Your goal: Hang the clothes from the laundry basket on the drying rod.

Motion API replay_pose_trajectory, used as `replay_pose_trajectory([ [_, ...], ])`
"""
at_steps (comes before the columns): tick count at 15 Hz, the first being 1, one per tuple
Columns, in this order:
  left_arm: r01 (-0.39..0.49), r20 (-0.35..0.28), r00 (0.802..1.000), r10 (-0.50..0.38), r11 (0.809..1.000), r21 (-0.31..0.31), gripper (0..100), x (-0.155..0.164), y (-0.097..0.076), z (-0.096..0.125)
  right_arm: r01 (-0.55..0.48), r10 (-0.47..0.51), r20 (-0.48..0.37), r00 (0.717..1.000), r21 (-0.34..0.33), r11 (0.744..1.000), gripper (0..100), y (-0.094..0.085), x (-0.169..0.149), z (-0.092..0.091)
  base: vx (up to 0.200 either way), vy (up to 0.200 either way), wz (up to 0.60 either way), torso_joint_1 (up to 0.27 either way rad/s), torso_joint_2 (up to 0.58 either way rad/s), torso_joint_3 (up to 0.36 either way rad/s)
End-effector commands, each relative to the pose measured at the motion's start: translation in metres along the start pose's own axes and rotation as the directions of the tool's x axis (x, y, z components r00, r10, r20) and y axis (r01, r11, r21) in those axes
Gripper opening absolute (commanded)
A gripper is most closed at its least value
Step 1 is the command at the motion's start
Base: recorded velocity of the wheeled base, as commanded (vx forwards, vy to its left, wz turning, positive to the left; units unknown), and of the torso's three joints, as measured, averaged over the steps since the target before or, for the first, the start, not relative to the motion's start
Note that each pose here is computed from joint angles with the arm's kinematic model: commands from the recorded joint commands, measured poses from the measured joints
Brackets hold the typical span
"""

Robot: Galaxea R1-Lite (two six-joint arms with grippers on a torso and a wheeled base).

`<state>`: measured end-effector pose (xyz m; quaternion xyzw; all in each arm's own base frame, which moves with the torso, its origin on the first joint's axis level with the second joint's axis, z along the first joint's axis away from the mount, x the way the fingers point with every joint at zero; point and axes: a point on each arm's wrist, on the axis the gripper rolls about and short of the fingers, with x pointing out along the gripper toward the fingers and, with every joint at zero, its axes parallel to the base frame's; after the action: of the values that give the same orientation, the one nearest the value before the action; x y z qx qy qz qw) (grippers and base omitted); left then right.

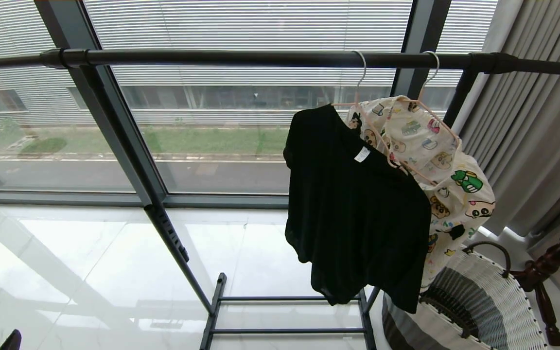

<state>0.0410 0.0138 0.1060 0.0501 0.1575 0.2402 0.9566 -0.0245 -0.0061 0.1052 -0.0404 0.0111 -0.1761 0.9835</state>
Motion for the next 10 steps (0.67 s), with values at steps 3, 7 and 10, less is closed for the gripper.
replay_pose_trajectory([
  [3, 0.060, 0.084, 0.995, -0.061, 0.998, 0.012, 100, -0.015, 0.003, -0.007, -0.010, 0.010, -0.044, 0.999, -0.004, 1.000, 100, 0.003, 0.004, -0.022, 0.000, 0.000, 0.00, 0.000, 0.00, 0.000],
  [7, 0.195, 0.296, 0.917, -0.268, 0.947, 0.256, 100, -0.043, 0.017, -0.037, 0.002, -0.001, -0.043, 0.999, 0.030, 1.000, 100, 0.003, 0.004, -0.022, 0.000, 0.000, 0.00, 0.000, 0.00, 0.000],
  [10, 0.229, 0.282, 0.919, -0.274, 0.956, 0.181, 100, -0.043, 0.017, -0.040, 0.000, 0.000, -0.036, 0.999, 0.003, 1.000, 100, 0.003, 0.005, -0.022, 0.000, 0.000, 0.00, 0.000, 0.00, 0.000],
])
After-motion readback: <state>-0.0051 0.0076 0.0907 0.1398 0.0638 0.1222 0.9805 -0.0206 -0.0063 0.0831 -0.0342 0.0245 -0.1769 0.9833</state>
